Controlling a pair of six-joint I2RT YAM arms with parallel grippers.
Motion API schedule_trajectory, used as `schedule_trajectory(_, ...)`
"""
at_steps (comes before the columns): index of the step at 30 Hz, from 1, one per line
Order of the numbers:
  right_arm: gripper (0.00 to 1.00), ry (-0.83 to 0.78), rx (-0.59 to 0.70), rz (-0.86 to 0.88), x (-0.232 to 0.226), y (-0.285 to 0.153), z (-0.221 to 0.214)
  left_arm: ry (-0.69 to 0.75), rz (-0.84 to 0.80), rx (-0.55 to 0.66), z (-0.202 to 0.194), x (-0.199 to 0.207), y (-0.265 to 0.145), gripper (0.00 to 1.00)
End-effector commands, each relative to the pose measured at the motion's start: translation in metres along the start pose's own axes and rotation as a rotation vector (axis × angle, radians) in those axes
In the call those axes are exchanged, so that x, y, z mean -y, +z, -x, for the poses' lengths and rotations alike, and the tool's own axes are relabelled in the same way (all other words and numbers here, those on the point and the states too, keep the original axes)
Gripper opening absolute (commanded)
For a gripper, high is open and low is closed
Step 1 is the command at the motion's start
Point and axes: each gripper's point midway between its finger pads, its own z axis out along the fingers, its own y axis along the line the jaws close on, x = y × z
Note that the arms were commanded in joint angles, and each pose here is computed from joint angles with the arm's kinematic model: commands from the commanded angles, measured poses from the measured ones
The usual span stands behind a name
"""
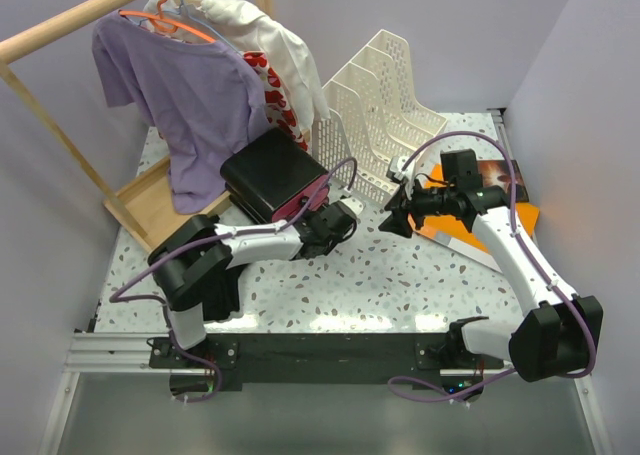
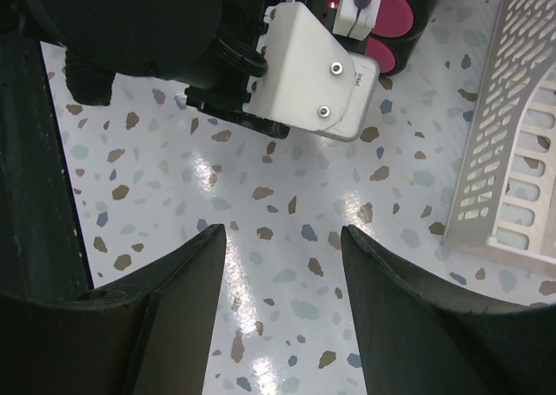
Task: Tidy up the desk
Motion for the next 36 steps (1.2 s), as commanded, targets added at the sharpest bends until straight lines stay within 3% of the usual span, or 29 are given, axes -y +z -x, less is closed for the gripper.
schedule_trajectory(1,0.6,-0.046,0.018,-0.016,0.001,-0.006,0.007,-0.044,-0.135,0.156,0.051,0.009,-0.042,0.5)
schedule_trajectory(5,0.6,-0.083,-0.026,-0.096,0.012,-0.016,0.002,-0.108,-0.25,0.284,0.075,0.006,-0.093,0.58)
schedule_trajectory(9,0.61,-0.107,-0.102,-0.169,0.017,-0.028,-0.009,-0.141,-0.261,0.34,0.067,-0.015,-0.127,0.82)
schedule_trajectory(11,0.69,-0.119,-0.164,-0.203,0.023,-0.032,-0.021,-0.164,-0.246,0.378,0.062,-0.033,-0.144,0.89)
schedule_trajectory(15,0.83,-0.098,-0.41,-0.348,0.046,-0.054,-0.068,-0.164,-0.199,0.422,0.046,-0.057,-0.161,0.98)
schedule_trajectory(18,0.99,-0.064,-0.522,-0.427,0.058,-0.061,-0.098,-0.163,-0.159,0.45,0.039,-0.07,-0.172,0.99)
schedule_trajectory(27,0.99,-0.033,-0.756,-0.62,0.095,-0.067,-0.171,-0.213,-0.112,0.542,0.042,-0.094,-0.203,0.99)
schedule_trajectory(36,0.98,-0.045,-0.838,-0.705,0.116,-0.059,-0.208,-0.228,-0.093,0.547,0.04,-0.099,-0.205,1.0)
